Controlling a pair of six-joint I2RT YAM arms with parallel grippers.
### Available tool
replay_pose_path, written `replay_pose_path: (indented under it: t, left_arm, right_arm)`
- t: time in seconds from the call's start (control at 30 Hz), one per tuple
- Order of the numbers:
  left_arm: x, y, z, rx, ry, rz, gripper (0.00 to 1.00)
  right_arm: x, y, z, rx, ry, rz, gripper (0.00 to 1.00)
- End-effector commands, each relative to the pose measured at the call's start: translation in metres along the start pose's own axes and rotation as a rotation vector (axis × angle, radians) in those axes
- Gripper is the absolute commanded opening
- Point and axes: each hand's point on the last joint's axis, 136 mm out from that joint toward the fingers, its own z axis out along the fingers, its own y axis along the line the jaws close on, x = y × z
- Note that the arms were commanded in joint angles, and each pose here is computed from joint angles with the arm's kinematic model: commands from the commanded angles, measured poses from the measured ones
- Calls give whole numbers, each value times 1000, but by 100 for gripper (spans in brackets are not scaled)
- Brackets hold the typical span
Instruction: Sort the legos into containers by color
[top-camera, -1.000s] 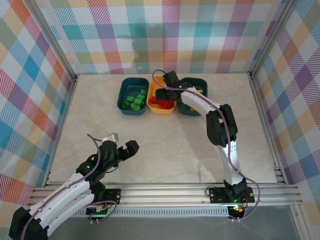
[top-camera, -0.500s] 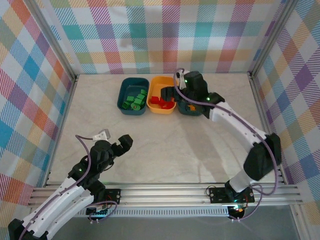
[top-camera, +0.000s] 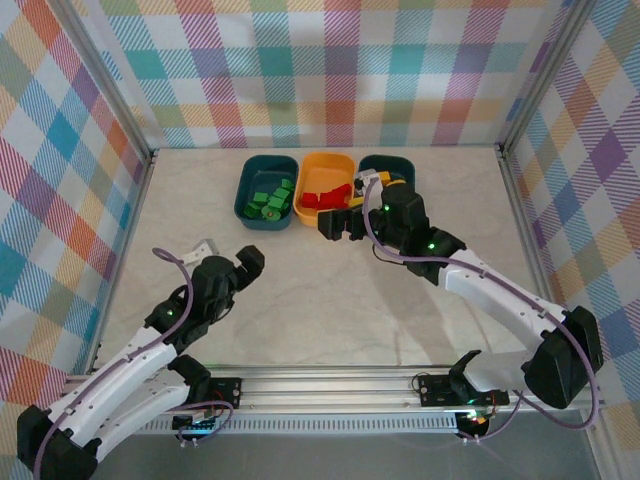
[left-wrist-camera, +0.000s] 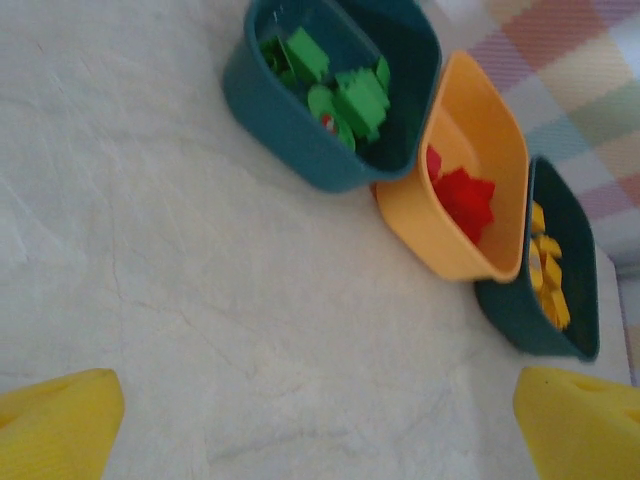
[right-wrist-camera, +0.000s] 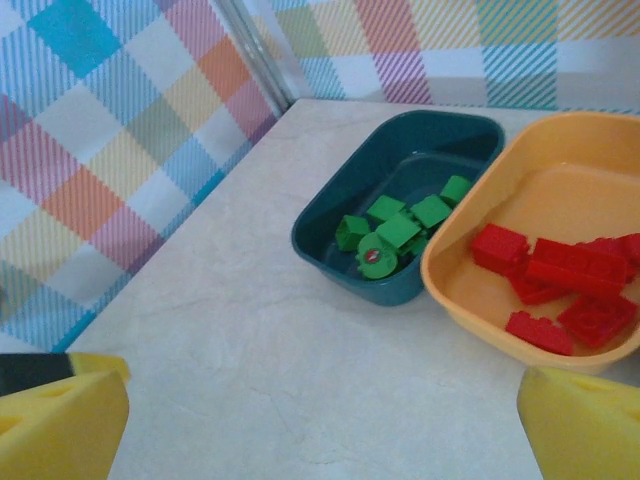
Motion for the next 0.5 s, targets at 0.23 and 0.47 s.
replay_pose_path:
  t: [0.23,0.47]
  left_arm:
    - [-34,-14,5,-6,-198,212,100]
    - [-49,-26,7,64,-397,498,100]
  right_arm:
    - [1,1,-11,-37,-119,-41,100]
    - [12,-2,-7,-52,-141,-245,100]
